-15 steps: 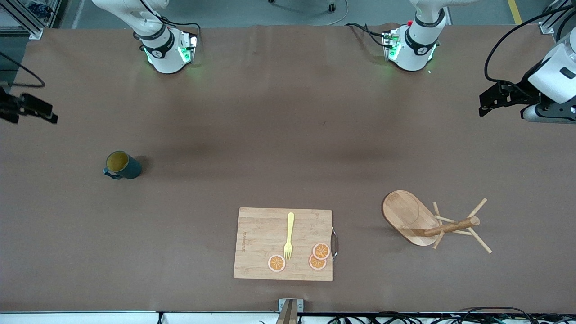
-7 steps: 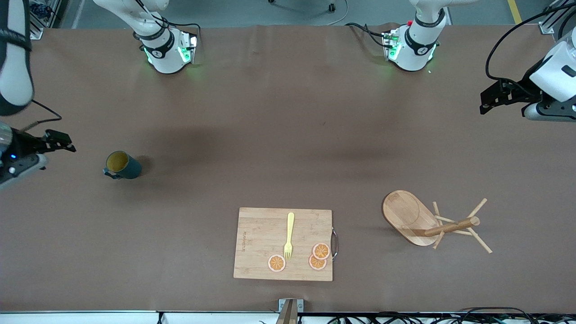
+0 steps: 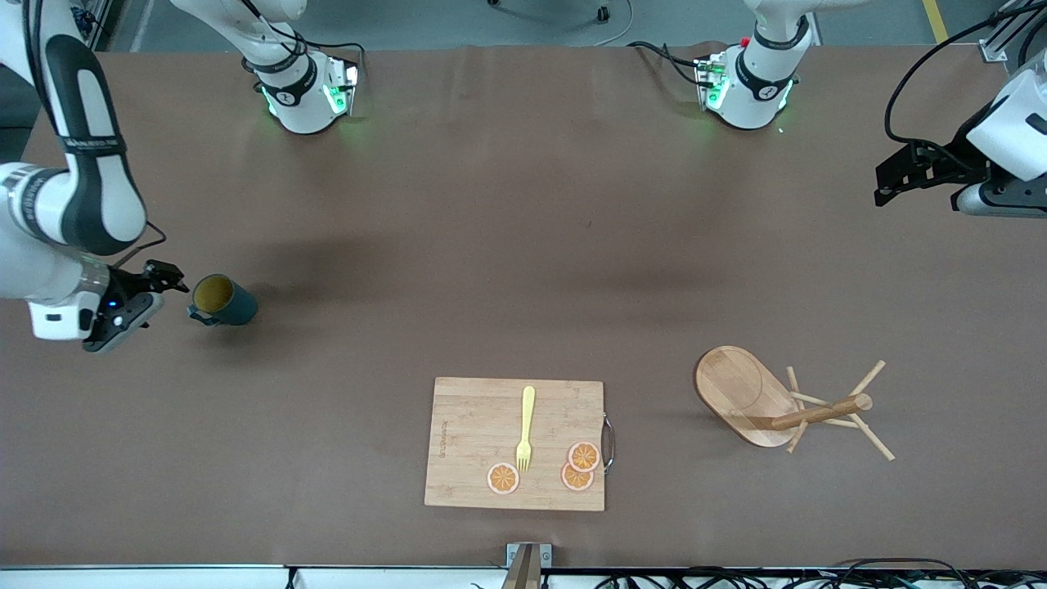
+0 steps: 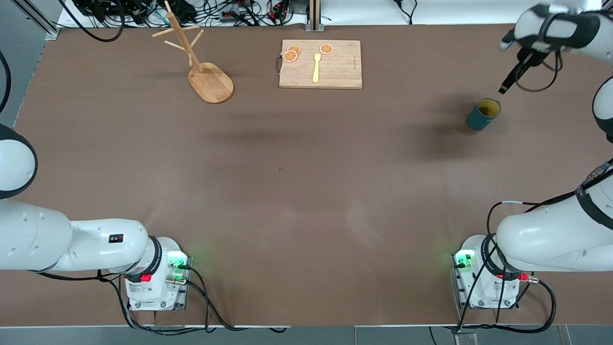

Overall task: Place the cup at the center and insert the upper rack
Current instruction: 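Reach the right gripper down to the teal mug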

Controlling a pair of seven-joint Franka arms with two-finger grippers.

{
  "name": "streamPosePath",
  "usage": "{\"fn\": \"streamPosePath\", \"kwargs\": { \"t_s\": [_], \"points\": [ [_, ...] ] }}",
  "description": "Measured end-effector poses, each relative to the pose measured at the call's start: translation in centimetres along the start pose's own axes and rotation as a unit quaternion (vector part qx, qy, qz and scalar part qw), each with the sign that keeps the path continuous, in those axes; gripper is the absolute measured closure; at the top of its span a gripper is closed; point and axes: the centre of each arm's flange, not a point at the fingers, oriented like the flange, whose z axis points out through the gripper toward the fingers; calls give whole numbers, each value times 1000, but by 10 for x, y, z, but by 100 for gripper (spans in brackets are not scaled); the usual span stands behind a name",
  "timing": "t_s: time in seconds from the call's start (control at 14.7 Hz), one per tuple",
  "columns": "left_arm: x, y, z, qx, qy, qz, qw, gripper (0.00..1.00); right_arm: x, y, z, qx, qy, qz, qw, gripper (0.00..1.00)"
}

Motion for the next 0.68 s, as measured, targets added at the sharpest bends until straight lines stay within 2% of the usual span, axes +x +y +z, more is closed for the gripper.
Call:
{"fn": "streamPosePath", "kwargs": {
  "t_s": [0.27,0.68],
  "points": [
    [1,0,1,0,-2,0,1000,0,0,-11,34,-11,5,-32,999,2],
    [1,0,2,0,-2,0,1000,0,17,-19,48,-17,6,-61,998,5]
  ]
}}
